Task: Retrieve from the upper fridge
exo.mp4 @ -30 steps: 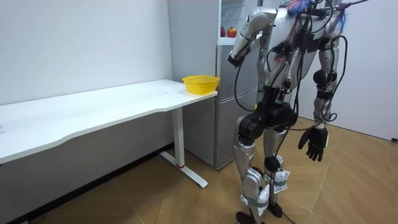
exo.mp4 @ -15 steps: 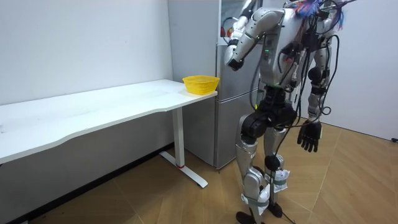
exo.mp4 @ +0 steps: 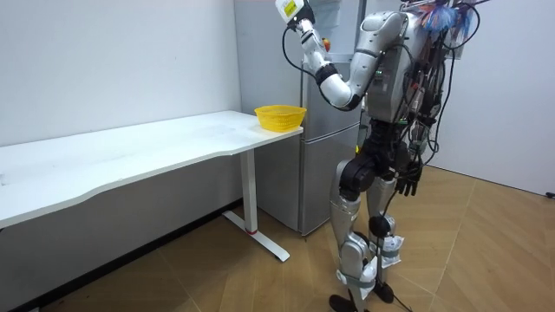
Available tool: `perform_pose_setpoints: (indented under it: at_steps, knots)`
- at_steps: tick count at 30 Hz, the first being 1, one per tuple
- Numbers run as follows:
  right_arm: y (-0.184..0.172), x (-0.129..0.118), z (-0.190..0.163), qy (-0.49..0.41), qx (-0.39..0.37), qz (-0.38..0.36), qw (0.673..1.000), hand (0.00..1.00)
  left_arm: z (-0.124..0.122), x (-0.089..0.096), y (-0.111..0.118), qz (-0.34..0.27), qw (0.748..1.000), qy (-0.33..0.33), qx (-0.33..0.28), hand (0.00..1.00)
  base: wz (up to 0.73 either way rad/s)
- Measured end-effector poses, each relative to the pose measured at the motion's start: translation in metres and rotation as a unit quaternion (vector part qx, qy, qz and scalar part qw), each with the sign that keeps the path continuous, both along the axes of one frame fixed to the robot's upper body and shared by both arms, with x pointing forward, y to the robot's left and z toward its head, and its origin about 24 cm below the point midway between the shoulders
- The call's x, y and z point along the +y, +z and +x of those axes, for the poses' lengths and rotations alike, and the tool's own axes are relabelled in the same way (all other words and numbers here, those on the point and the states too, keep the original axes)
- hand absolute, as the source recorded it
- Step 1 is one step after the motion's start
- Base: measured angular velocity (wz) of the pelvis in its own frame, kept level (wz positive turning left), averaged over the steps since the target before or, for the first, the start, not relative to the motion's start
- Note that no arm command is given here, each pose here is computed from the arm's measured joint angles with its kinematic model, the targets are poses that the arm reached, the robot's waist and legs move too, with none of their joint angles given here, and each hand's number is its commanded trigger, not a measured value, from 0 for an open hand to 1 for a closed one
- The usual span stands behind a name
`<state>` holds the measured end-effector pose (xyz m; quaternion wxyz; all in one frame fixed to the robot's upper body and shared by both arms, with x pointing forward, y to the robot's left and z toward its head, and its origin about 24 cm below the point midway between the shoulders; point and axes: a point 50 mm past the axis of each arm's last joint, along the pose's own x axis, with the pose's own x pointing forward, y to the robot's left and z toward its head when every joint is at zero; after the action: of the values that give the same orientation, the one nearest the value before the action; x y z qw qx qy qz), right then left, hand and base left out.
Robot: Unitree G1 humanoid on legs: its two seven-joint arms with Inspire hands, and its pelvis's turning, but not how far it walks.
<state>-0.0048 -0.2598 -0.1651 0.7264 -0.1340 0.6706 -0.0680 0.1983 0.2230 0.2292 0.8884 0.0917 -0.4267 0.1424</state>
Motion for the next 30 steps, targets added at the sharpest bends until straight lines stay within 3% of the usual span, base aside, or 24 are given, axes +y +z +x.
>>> perform_pose_setpoints:
  at_steps: [3,9,11,12,14,15,21,23,24,26,27,29,30]
  knots:
    - [0.001,-0.003,-0.001,0.0,-0.001,-0.012,1.0,0.0,-0.012,0.02,-0.003,-0.032,0.997,0.064,-0.017,0.0,0.0]
    - [0.002,-0.007,-0.011,-0.015,0.011,-0.028,0.999,0.0,-0.04,0.071,-0.037,-0.087,0.97,0.226,0.035,0.0,0.02]
    - [0.003,-0.008,-0.016,-0.018,0.018,-0.03,0.999,0.0,-0.042,0.094,-0.069,-0.141,0.947,0.274,0.095,0.0,0.16]
    - [0.003,-0.007,-0.015,-0.017,0.018,-0.029,0.999,0.0,-0.044,0.099,-0.08,-0.16,0.939,0.282,0.114,0.0,0.08]
    - [0.002,-0.005,-0.015,-0.018,0.024,-0.026,0.999,0.0,-0.056,0.113,-0.126,-0.234,0.898,0.318,0.196,0.0,0.02]
    - [0.002,-0.004,-0.015,-0.019,0.025,-0.025,0.999,0.0,-0.058,0.115,-0.136,-0.249,0.887,0.326,0.213,0.0,0.08]
    - [0.002,-0.003,-0.012,-0.019,0.029,-0.023,0.999,0.0,-0.098,0.124,-0.244,-0.349,0.749,0.399,0.397,0.0,0.1]
    - [0.001,-0.002,-0.01,-0.02,0.028,-0.015,0.999,0.0,-0.124,0.114,-0.293,-0.39,0.668,0.409,0.484,0.0,0.0]
    - [0.001,-0.002,-0.009,-0.021,0.027,-0.012,0.999,0.0,-0.132,0.11,-0.303,-0.399,0.648,0.409,0.504,0.0,0.0]
    - [0.001,-0.001,-0.003,-0.015,0.023,-0.005,1.0,0.0,-0.165,0.089,-0.341,-0.428,0.565,0.397,0.582,0.0,0.0]
    - [0.001,-0.001,-0.004,-0.016,0.024,-0.004,1.0,0.0,-0.172,0.085,-0.347,-0.433,0.548,0.393,0.598,0.0,0.0]
    - [0.001,-0.002,-0.004,-0.021,0.022,-0.006,1.0,0.0,-0.206,0.07,-0.368,-0.442,0.477,0.384,0.656,0.0,-0.05]
    - [0.001,-0.003,-0.004,-0.02,0.023,-0.007,1.0,0.0,-0.215,0.067,-0.371,-0.444,0.46,0.383,0.667,0.0,-0.07]
